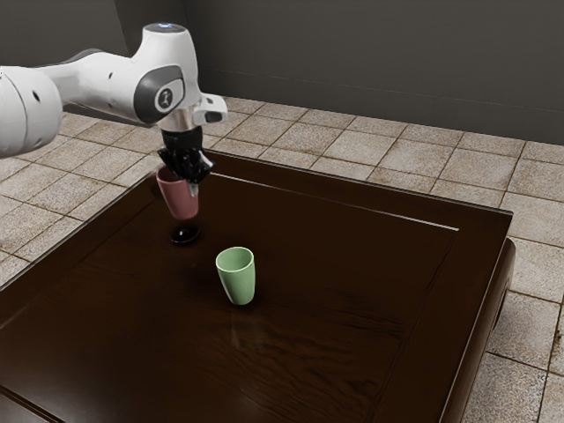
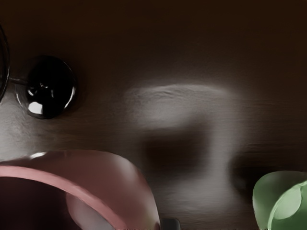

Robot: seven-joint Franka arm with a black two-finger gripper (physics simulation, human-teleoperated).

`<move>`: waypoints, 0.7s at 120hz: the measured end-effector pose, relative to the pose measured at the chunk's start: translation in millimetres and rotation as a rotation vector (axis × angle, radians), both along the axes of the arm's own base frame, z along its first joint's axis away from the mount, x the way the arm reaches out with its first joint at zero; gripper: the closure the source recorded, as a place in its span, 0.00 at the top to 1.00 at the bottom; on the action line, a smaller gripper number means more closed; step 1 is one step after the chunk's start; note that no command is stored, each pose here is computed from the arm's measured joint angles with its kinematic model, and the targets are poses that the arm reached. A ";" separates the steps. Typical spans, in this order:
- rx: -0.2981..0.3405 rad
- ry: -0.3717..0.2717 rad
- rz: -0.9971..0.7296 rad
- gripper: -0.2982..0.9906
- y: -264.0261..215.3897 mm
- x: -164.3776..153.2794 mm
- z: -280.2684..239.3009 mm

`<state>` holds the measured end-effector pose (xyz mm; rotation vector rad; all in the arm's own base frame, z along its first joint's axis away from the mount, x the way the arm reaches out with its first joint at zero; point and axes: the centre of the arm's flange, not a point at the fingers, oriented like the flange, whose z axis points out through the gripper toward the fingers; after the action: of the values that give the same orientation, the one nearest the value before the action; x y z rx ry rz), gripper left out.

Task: Place the left cup onto the right cup

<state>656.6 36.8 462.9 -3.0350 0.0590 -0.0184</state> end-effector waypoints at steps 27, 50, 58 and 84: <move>-0.014 0.023 -0.068 0.16 -56.2 -1.5 -2.5; -0.015 0.026 -0.117 0.16 -101.9 -5.4 -2.0; -0.015 0.025 -0.134 0.16 -119.6 -7.6 -1.8; -0.008 0.025 -0.135 0.16 -145.9 -12.7 -3.8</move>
<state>643.8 -109.0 459.1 -3.0338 0.2664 0.0091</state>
